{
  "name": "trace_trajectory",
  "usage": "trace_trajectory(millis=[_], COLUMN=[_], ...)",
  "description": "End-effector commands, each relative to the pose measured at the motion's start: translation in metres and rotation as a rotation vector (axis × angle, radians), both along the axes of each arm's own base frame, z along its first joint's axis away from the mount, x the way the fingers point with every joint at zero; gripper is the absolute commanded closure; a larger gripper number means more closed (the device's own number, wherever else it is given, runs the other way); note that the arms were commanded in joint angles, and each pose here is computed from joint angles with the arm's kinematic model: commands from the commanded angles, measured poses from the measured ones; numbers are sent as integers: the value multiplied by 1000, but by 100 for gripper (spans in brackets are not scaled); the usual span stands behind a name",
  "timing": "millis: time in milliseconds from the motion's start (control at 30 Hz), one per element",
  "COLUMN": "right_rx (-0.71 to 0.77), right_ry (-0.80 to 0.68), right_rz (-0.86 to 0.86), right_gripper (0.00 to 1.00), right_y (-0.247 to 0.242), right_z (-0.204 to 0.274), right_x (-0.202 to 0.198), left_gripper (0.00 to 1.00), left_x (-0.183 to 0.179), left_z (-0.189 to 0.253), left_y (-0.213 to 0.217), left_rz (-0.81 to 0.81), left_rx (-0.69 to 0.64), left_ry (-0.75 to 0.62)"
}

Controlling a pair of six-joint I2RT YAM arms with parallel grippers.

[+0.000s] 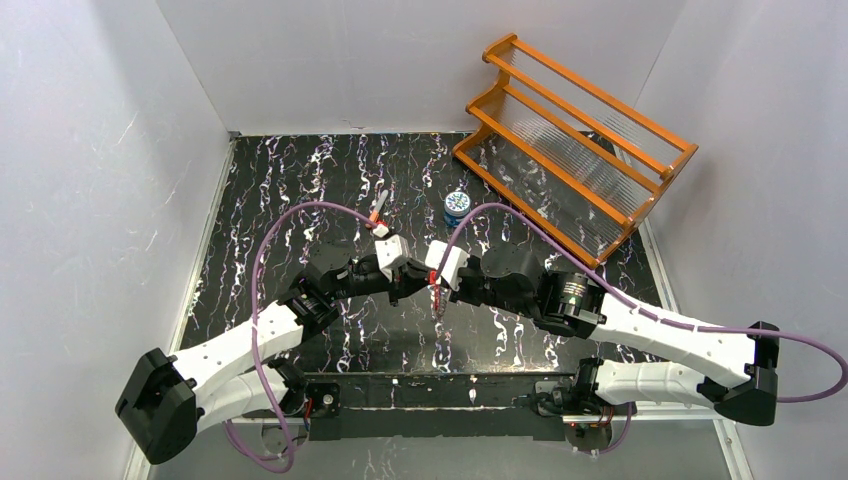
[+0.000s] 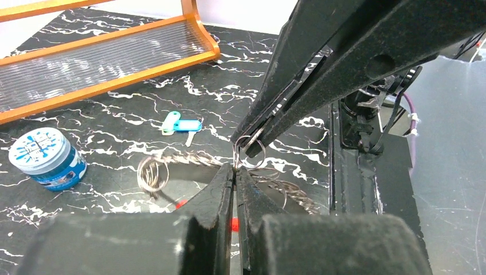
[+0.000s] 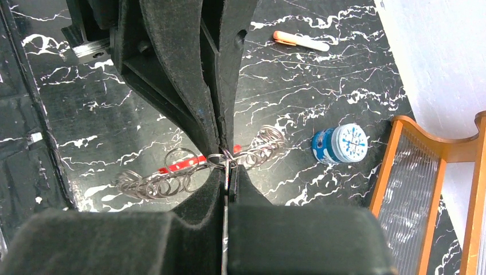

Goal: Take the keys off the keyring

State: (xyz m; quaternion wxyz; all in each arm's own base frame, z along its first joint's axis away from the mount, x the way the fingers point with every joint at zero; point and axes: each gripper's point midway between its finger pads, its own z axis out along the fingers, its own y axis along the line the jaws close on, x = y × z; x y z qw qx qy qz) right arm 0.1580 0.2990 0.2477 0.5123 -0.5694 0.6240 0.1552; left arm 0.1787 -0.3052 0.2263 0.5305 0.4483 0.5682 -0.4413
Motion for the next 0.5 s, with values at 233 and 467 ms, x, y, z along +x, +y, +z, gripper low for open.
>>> trace_trajectory(millis=[233, 467], right_rx=[42, 32], right_ry=[8, 36], right_rz=[-73, -129], right_gripper=[99, 99], right_y=[-10, -15], right_z=[10, -6], right_x=[4, 8], left_gripper=[100, 100], left_x=[12, 12], left_z=[7, 10], left_y=[11, 12], left_rz=[50, 57], left_rx=[98, 93], left_ry=[-138, -159])
